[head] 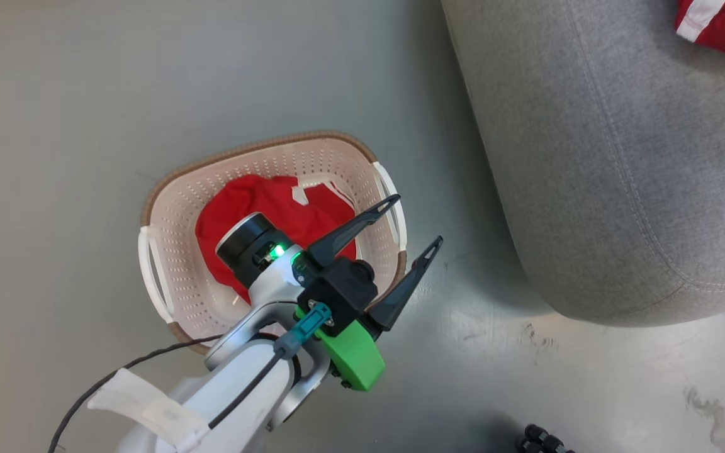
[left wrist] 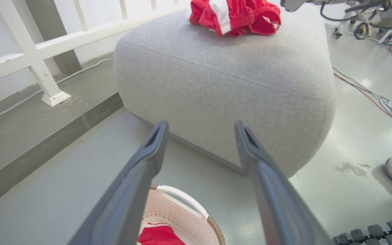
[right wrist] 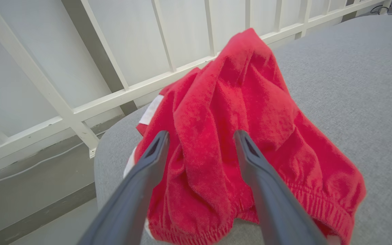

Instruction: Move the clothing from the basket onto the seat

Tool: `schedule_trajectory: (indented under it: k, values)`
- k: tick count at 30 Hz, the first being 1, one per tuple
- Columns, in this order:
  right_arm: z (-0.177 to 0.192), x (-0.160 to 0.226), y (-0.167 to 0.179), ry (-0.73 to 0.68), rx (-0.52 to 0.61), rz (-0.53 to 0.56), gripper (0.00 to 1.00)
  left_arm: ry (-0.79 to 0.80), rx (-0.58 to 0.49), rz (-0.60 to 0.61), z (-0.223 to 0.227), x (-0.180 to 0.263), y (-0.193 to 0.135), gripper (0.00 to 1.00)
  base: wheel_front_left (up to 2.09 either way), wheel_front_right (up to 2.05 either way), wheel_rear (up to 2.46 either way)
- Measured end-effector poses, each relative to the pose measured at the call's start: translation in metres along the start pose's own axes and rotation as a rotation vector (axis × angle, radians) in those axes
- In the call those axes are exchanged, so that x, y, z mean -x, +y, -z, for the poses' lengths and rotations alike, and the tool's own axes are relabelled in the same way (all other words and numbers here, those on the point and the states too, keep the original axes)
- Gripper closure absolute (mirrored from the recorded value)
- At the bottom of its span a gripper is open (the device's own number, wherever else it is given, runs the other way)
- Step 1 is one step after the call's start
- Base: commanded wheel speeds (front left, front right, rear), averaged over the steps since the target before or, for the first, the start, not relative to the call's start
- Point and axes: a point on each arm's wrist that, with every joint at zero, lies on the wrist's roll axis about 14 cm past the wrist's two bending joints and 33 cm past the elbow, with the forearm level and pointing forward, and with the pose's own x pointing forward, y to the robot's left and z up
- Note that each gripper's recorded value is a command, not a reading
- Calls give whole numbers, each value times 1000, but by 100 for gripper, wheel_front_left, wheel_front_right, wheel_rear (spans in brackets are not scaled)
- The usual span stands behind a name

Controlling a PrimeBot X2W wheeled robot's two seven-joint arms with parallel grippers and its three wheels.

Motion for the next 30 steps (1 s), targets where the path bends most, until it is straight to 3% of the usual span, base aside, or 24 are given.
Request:
schedule_trajectory:
  k: [6,13,30]
  values:
    - [21,23,7,53,8,-34,0,-21,-16,-20,-10,4,0,0,0,0,0]
    - [2,42,24,-7,24,-111,0,-31,-13,-88,-16,16,1,0,0,0,0]
    - [-23,108,115,-134,20,-393,0,-119,3,-438,-45,69,44,0,0,0,0]
